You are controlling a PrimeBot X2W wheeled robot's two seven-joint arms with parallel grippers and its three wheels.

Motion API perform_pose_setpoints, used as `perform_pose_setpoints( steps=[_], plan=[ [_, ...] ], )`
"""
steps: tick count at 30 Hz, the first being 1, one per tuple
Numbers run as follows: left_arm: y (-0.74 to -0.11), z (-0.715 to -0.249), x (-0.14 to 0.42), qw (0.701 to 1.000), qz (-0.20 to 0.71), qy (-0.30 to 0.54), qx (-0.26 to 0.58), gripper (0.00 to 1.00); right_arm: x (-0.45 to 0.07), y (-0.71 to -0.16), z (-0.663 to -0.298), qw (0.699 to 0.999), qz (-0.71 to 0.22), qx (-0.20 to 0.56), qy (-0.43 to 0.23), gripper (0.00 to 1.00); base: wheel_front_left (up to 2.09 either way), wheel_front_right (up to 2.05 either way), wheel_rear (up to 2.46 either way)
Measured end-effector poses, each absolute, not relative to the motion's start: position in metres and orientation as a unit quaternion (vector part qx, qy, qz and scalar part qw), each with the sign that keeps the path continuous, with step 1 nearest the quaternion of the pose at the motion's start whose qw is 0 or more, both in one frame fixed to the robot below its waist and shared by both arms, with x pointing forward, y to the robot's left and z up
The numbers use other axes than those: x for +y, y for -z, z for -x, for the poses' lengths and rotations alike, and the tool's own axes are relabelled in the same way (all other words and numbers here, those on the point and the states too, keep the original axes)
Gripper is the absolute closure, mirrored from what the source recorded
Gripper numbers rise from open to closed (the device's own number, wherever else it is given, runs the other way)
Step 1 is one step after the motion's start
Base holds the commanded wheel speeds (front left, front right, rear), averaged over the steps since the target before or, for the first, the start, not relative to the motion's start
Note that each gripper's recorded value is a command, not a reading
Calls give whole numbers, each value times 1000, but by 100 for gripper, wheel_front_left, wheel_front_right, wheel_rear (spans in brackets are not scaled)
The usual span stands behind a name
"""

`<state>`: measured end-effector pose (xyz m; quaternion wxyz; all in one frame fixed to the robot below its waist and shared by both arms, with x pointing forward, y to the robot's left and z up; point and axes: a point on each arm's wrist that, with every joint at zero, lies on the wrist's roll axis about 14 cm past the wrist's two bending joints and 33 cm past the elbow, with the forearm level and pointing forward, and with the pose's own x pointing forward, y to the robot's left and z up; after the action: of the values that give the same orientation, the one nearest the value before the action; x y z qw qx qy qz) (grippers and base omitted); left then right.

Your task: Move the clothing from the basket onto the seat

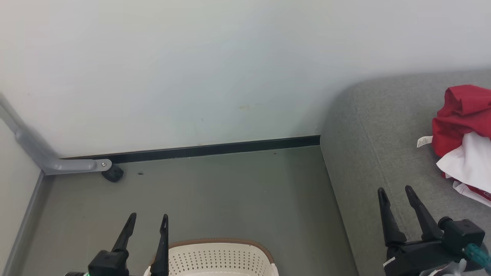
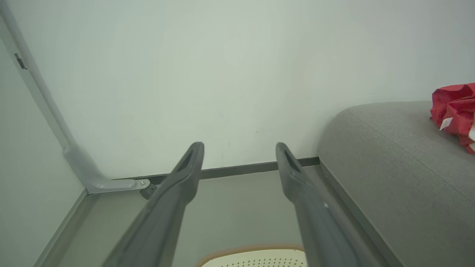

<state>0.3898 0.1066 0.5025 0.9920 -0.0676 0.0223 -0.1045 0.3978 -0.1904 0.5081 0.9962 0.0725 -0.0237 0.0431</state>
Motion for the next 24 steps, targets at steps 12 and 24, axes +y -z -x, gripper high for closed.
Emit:
perform_pose_setpoints(
  steps=[12, 24],
  plan=[
    [-489, -363, 129, 995, 79, 58, 36, 0, -182, -513, -364, 996, -77, -37, -38, 0, 0, 0, 0],
    [-488, -352, 140, 995, 88, 34, 32, 0, -180, -523, -350, 996, -70, -49, -41, 0, 0, 0, 0]
  ],
)
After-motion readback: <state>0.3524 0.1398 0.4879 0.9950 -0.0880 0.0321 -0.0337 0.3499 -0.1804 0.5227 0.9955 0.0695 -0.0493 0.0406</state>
